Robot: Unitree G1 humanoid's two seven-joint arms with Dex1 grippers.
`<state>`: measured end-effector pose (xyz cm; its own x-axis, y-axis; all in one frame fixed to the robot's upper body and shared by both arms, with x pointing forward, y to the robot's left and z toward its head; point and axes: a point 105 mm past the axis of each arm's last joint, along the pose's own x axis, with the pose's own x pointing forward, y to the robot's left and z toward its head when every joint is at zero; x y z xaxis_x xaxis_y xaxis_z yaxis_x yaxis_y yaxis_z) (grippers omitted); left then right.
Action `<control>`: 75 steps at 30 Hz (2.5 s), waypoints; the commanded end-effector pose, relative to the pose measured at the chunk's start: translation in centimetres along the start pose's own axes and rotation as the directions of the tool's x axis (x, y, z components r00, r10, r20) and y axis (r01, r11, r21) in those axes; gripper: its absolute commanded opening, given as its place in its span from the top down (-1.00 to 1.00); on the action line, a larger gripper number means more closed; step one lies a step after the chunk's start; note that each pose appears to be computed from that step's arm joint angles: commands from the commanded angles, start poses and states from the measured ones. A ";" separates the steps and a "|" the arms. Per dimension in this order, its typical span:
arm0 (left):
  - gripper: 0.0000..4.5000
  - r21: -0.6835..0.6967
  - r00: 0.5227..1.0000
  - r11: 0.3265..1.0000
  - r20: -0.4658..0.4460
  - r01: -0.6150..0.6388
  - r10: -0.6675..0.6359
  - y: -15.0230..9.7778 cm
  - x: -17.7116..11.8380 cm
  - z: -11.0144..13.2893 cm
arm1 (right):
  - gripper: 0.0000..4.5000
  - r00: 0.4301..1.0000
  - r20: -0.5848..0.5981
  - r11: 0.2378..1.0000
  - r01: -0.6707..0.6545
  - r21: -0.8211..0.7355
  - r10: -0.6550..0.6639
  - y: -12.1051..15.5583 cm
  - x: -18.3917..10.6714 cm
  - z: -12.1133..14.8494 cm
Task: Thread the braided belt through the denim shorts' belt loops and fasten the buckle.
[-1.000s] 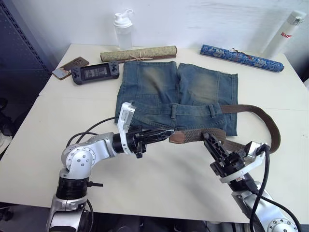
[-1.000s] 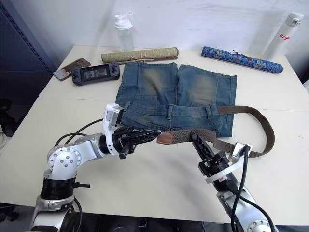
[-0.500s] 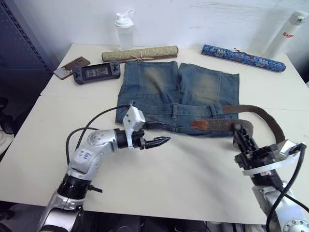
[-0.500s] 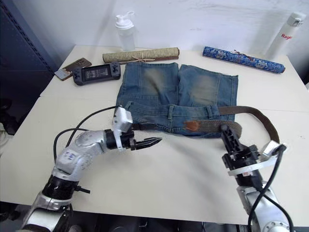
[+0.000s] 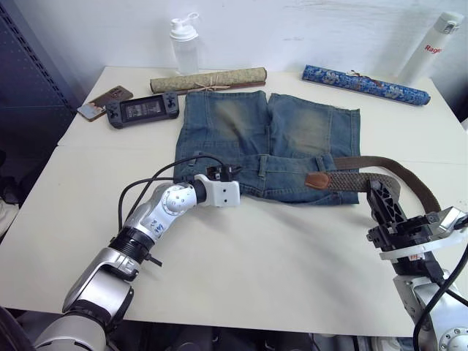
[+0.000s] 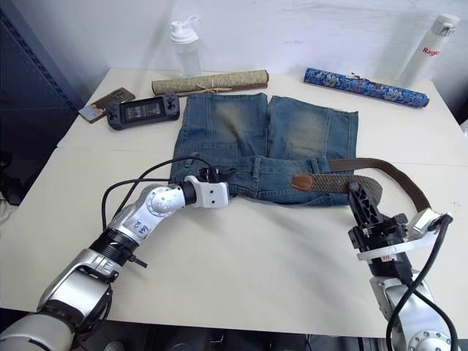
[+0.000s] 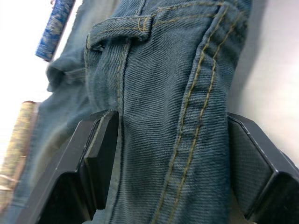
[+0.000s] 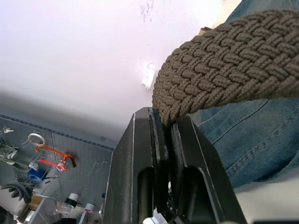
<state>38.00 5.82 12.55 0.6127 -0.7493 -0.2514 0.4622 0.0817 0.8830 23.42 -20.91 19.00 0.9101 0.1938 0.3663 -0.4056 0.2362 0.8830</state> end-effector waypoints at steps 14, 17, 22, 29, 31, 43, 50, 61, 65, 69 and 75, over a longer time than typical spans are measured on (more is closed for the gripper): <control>0.99 -0.011 0.990 1.000 0.136 0.028 -0.026 -4.1 -6.7 3.3 | 1.00 0.998 0.004 0.997 -0.060 -0.057 0.061 1.7 -0.4 0.6; 0.99 -0.139 0.994 0.990 0.104 0.034 -0.019 -5.8 -10.1 3.1 | 1.00 0.999 0.011 0.994 -0.047 -0.095 0.048 1.8 -0.4 1.1; 0.99 -0.175 0.998 0.983 0.003 0.059 -0.060 -7.6 -13.4 1.4 | 1.00 0.999 -0.020 0.989 -0.038 -0.144 0.036 2.3 -0.1 1.5; 0.99 -0.234 0.998 0.971 -0.033 0.043 -0.052 -8.0 -13.2 1.5 | 1.00 0.996 -0.091 0.982 0.006 -0.191 -0.024 1.6 -0.2 1.2; 0.77 -0.270 0.999 0.962 -0.019 0.025 -0.031 -7.7 -13.0 1.9 | 1.00 0.993 -0.107 0.979 0.016 -0.203 -0.039 1.4 -0.2 1.1; -0.34 -0.730 0.929 0.615 0.370 0.299 -0.012 -1.2 -16.3 6.0 | 1.00 0.966 -0.202 0.959 0.106 -0.263 -0.162 0.4 0.5 0.7; -0.34 -0.692 0.894 0.615 0.445 0.378 -0.049 0.8 -15.5 7.2 | 1.00 0.934 -0.253 0.939 0.174 -0.297 -0.253 -0.8 1.1 -0.4; -0.34 -0.677 0.891 0.626 0.450 0.387 -0.064 -0.3 -14.2 7.8 | 1.00 0.917 -0.207 0.891 0.245 -0.382 -0.341 -2.0 0.6 -0.1; -0.34 -0.680 0.895 0.628 0.441 0.378 -0.061 -0.3 -14.1 7.7 | 1.00 0.915 -0.207 0.879 0.238 -0.414 -0.345 -1.9 0.5 0.2; -0.34 -0.684 0.896 0.625 0.440 0.376 -0.056 -0.3 -14.0 7.6 | 1.00 0.913 -0.216 0.855 0.214 -0.472 -0.348 -1.5 0.6 0.2; -0.34 -0.691 0.897 0.619 0.440 0.373 -0.051 -0.2 -13.9 7.6 | 1.00 0.906 -0.231 0.808 0.171 -0.563 -0.354 -1.0 1.3 -0.4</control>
<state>24.70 11.42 18.27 0.2492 -0.9621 -0.1107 0.9609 0.2314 0.1520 25.07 -21.13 16.95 0.9497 0.3009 -0.0871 -0.1646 0.7160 0.6784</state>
